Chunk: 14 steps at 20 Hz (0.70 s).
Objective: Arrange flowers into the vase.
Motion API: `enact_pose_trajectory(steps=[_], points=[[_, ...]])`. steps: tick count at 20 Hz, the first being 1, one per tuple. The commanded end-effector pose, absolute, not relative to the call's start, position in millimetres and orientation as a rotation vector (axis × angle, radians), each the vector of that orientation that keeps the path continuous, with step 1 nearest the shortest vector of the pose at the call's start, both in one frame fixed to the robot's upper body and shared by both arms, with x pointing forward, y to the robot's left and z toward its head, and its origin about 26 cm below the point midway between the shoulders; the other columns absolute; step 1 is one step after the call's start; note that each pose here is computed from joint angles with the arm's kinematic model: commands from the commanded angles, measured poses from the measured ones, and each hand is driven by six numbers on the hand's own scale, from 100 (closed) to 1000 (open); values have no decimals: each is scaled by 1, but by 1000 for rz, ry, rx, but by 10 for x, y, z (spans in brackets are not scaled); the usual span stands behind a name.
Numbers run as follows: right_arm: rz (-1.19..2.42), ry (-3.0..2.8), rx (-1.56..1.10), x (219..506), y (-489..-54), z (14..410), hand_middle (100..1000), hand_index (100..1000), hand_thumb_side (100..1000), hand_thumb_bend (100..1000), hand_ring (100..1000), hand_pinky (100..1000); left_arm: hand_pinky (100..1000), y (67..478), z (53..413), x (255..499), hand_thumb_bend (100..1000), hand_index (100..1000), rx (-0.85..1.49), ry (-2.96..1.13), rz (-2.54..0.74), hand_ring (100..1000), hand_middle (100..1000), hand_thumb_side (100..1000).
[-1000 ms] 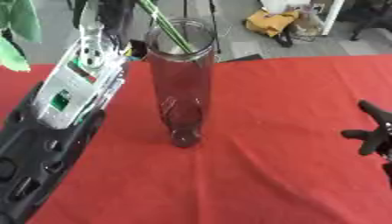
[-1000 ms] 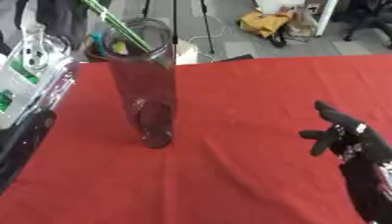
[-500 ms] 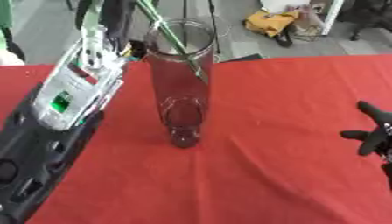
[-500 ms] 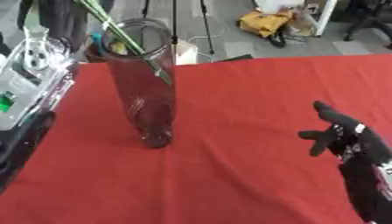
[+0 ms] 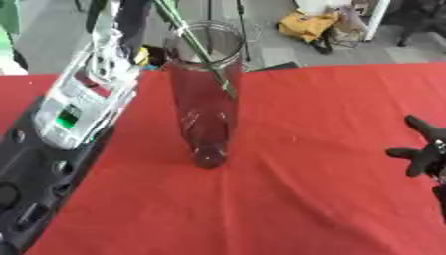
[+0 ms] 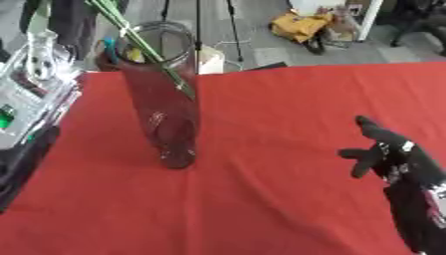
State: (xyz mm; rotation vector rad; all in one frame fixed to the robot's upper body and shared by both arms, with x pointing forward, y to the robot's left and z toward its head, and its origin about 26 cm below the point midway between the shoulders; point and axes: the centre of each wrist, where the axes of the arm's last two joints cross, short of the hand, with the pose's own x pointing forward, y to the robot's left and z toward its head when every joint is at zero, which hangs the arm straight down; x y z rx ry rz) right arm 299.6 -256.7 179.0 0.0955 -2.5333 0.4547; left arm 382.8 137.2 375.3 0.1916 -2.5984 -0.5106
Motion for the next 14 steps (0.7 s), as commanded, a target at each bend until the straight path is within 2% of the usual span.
enact_pose_trajectory(steps=[1, 14], points=[[466, -2554, 81, 2967, -2590, 1850, 434, 840, 1000, 100, 1000, 743, 100, 1451, 3860, 3800, 210, 270, 273, -2632, -527, 100, 112, 943], [473, -2548, 86, 2963, -2590, 1839, 433, 840, 1000, 100, 1000, 744, 100, 1516, 3894, 3859, 111, 345, 489, -2545, -639, 100, 184, 993]])
